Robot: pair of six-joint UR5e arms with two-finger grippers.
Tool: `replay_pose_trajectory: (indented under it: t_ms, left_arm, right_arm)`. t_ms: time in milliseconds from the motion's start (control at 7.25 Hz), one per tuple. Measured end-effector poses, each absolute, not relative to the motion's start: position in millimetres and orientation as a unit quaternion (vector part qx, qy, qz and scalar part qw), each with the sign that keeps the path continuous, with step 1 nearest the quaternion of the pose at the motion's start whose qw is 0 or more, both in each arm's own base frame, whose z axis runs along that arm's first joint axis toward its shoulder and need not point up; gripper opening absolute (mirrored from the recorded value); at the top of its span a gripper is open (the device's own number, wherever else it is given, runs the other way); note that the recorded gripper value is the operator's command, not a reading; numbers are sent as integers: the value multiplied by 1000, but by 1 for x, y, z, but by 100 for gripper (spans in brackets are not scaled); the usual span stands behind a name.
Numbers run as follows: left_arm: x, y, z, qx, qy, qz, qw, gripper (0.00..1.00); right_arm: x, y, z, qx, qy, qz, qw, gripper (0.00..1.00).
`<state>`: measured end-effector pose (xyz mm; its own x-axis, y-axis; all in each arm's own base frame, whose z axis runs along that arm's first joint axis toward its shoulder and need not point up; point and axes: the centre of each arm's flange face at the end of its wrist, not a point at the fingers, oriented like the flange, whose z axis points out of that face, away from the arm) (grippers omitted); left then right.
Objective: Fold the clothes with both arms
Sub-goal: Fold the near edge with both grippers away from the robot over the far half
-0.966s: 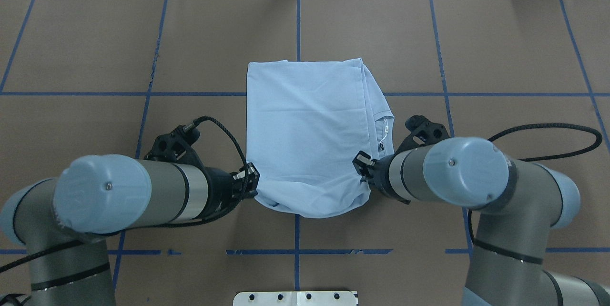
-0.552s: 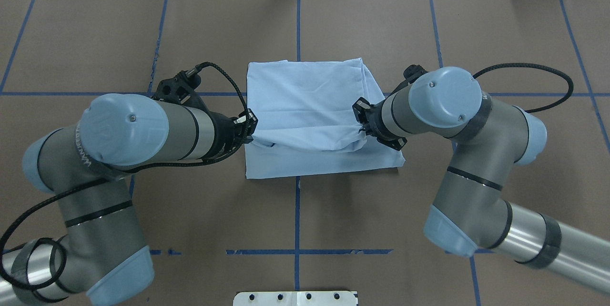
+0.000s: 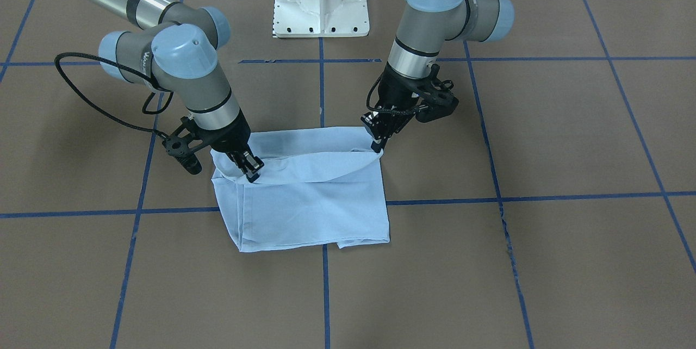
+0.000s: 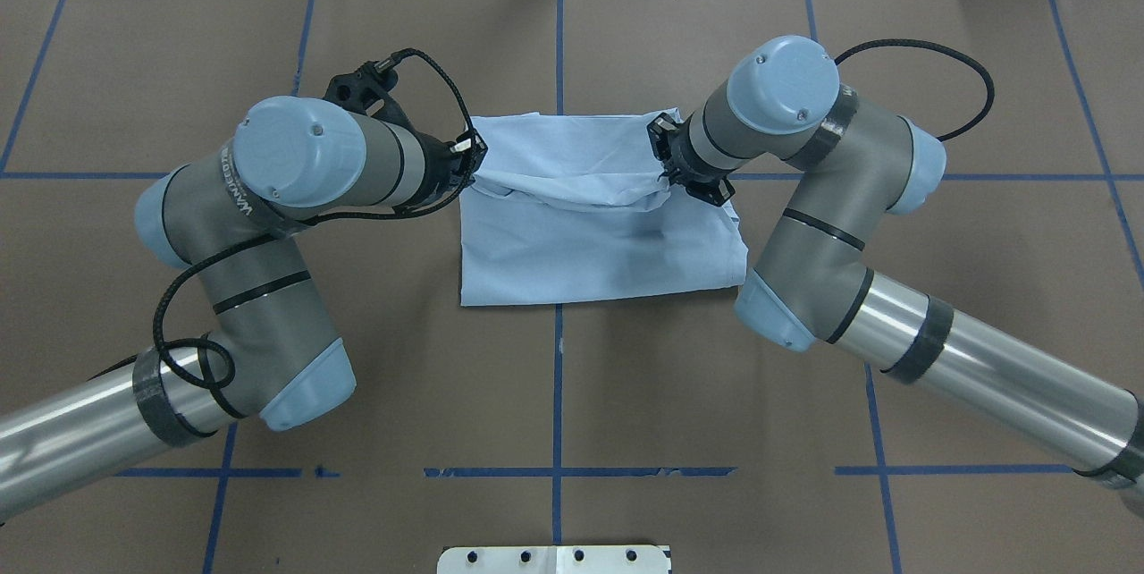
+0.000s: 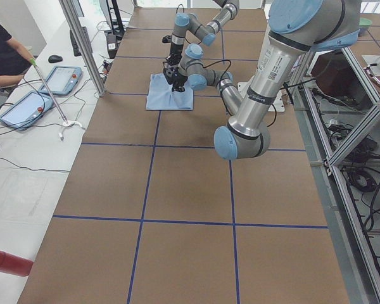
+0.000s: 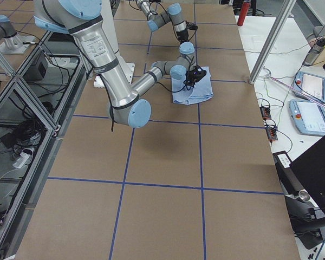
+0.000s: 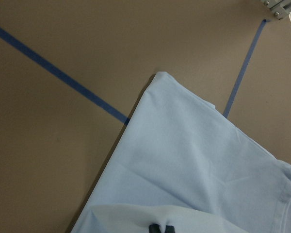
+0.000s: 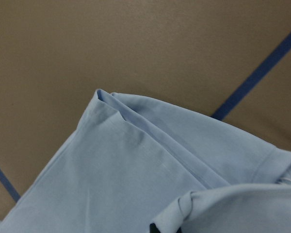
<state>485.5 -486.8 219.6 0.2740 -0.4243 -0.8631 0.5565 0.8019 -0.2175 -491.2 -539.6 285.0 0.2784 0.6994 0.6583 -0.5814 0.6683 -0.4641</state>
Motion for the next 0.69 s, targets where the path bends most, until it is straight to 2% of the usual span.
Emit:
replay_pose_trajectory:
  t_ms: [138,276,414,690]
  left_arm:
    - [494,-519,231,82,513,-306,798,73]
    - [506,-560,249,107,510,-296,800,100]
    - [511,-591,267,132,509,-281,803,100]
    - [499,-607,267,155,521,-266,796,100]
  right_arm:
    - [-503,-570,292,-61,-447,406,795,99]
    - [-513,-603,296,-43,-448,392,803,100]
    - [-508,-630,297,-21,-449,358,818,100]
    - [-478,-660,289,-14,-464,316,827,100]
